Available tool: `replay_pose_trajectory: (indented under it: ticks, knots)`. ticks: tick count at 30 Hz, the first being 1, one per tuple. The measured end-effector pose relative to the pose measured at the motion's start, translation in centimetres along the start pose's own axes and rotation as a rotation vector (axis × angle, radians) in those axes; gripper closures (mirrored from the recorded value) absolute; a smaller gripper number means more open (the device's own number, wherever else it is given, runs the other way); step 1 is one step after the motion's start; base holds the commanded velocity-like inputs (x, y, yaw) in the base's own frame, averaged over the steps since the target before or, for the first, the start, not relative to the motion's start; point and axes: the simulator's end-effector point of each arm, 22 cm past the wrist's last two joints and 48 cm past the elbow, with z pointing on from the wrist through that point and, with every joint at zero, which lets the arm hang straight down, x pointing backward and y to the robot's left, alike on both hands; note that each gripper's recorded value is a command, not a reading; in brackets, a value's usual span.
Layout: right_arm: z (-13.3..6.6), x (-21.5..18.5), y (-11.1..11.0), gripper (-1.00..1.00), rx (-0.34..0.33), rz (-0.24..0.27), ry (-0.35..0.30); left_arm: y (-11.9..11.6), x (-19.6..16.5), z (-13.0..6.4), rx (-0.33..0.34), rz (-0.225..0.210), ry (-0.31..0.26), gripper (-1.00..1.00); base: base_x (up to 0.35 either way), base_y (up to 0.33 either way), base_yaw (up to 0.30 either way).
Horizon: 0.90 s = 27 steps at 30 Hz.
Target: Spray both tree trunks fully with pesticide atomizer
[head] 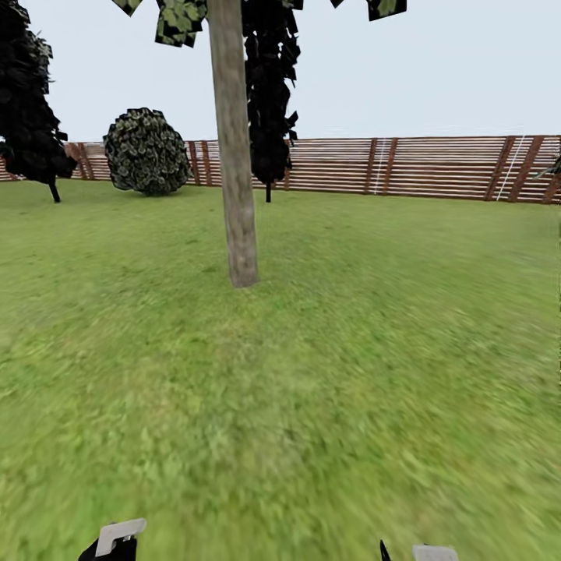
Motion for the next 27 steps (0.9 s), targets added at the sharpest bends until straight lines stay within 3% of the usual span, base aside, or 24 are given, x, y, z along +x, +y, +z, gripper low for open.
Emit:
replay_pose_trajectory:
  ticks: [11, 27]
  knots:
    - [-0.03, 0.83, 0.16, -1.00, -0.003, -0.002, 0.018, 0.02, 0.79, 0.10, -0.001, 0.004, 0.017, 1.00, 0.339, 0.000, -0.104]
    - [-0.04, 1.01, 0.04, -1.00, -0.005, -0.005, 0.022, 0.02, 0.91, 0.11, -0.001, 0.005, 0.019, 1.00, 0.339, 0.000, -0.005]
